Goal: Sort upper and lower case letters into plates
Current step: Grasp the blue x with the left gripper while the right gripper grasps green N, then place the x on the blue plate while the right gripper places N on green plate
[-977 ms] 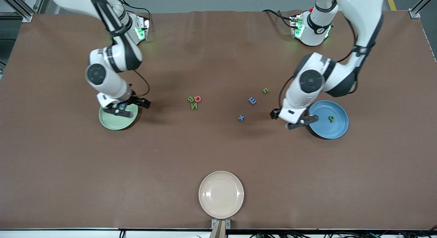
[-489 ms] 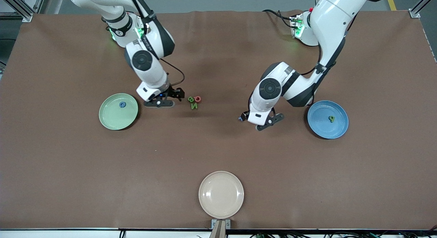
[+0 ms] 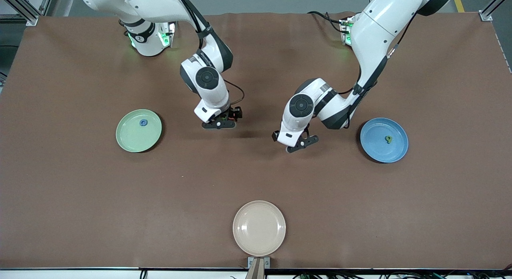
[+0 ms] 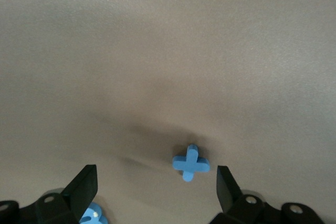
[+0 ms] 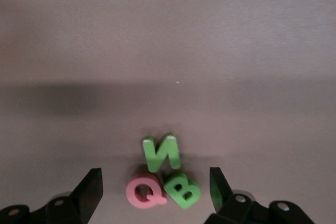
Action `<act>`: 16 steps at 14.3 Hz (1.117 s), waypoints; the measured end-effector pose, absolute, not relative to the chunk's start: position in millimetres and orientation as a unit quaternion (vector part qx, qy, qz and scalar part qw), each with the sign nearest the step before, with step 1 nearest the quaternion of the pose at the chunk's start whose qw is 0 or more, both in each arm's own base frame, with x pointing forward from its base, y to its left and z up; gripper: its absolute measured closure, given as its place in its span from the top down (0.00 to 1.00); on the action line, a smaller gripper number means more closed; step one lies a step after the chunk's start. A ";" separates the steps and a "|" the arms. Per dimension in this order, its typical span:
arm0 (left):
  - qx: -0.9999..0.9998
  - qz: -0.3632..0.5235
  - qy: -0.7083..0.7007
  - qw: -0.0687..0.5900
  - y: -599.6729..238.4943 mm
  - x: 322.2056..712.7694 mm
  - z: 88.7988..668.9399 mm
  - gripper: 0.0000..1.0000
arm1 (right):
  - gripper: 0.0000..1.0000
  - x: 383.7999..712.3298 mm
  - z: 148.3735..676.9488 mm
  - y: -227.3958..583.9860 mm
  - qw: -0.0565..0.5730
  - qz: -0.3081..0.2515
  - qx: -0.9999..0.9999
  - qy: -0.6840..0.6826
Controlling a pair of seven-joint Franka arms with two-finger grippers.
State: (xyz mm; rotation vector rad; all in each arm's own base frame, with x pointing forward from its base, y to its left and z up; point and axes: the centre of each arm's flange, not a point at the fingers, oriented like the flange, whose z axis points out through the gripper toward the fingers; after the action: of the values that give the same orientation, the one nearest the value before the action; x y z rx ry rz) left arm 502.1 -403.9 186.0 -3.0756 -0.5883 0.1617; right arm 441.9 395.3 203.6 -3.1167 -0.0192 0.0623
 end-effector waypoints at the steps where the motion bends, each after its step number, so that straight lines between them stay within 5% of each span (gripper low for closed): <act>1: -0.981 0.050 -0.186 0.000 -406.4 501.2 183.5 1.00 | 0.86 443.3 199.9 395.8 0.011 0.019 -1.000 -0.006; 9: -0.984 0.043 -0.171 -0.011 -419.6 498.4 171.0 0.96 | 0.67 446.1 183.0 391.8 0.006 0.015 -1.000 -0.007; 14: -0.985 0.041 -0.169 -0.013 -421.7 499.9 171.1 0.65 | 0.45 444.9 178.2 393.3 0.005 0.016 -1.000 -0.009; 15: -0.985 0.040 -0.169 -0.013 -422.1 500.3 171.7 0.60 | 0.33 445.6 179.1 394.0 0.006 0.015 -1.000 -0.008; 16: -0.985 0.040 -0.169 -0.013 -422.1 500.4 171.7 0.60 | 0.33 445.7 179.1 394.0 0.005 0.015 -1.000 -0.007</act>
State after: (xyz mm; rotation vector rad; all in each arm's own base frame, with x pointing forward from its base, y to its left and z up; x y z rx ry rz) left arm 500.4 -422.1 171.7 -3.1200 -0.5353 0.1278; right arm 445.7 394.0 179.1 -3.1303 -0.0218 0.0480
